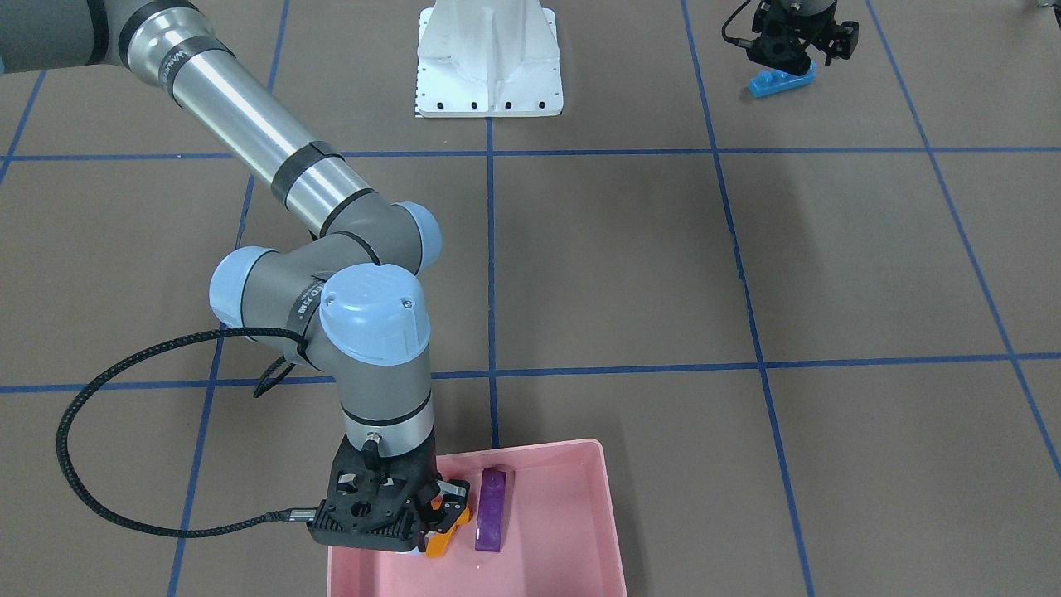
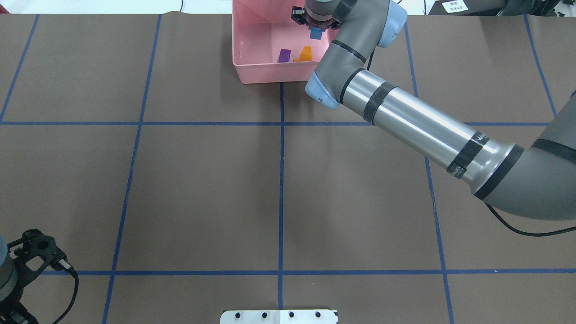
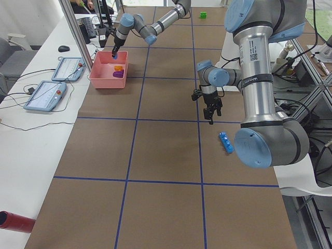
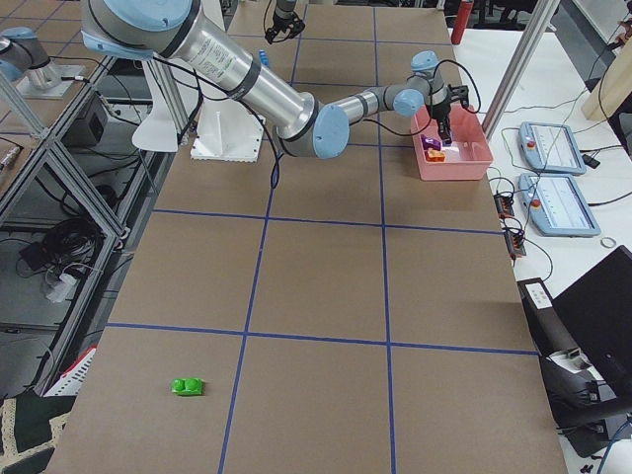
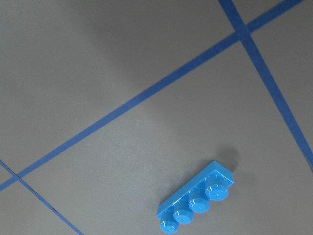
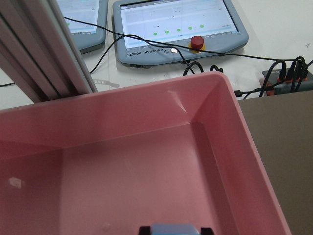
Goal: Put all blocks into box
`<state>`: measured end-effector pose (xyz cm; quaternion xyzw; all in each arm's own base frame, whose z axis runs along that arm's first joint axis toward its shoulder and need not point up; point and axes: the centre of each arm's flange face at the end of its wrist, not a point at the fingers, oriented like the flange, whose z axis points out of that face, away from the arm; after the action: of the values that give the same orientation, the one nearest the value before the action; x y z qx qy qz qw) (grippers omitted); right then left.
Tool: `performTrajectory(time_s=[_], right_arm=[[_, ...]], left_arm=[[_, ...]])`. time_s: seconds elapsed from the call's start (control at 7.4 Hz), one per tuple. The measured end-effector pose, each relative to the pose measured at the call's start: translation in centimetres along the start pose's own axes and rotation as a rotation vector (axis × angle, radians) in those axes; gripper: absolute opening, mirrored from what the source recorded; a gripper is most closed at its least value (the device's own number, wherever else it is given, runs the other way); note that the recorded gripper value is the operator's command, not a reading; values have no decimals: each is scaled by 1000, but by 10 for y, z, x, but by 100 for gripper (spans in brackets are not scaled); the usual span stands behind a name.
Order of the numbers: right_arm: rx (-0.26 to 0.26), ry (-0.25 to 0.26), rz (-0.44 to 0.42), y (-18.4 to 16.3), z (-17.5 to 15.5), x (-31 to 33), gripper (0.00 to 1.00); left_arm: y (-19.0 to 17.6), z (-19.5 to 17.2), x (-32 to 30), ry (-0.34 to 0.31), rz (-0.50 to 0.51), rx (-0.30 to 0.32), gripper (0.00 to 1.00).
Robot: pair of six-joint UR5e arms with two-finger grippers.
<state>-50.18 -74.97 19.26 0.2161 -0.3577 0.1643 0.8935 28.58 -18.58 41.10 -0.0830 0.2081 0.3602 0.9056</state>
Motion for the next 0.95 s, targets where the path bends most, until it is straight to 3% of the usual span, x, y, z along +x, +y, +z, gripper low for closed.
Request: performTrajectory(time_s=[0.27,0.54,0.95], right_arm=[[-10,-35,-31,-38,-24,10,100],[-64,-60,-53,-90,-64,36,100],[-136,-53,-94,-135,-127,65,100]], left_arm=[[9,21,16,-24,89,-51,100],[19,47,31,-79,185,-94,100],[22,94,65,-115,285,-147,100]])
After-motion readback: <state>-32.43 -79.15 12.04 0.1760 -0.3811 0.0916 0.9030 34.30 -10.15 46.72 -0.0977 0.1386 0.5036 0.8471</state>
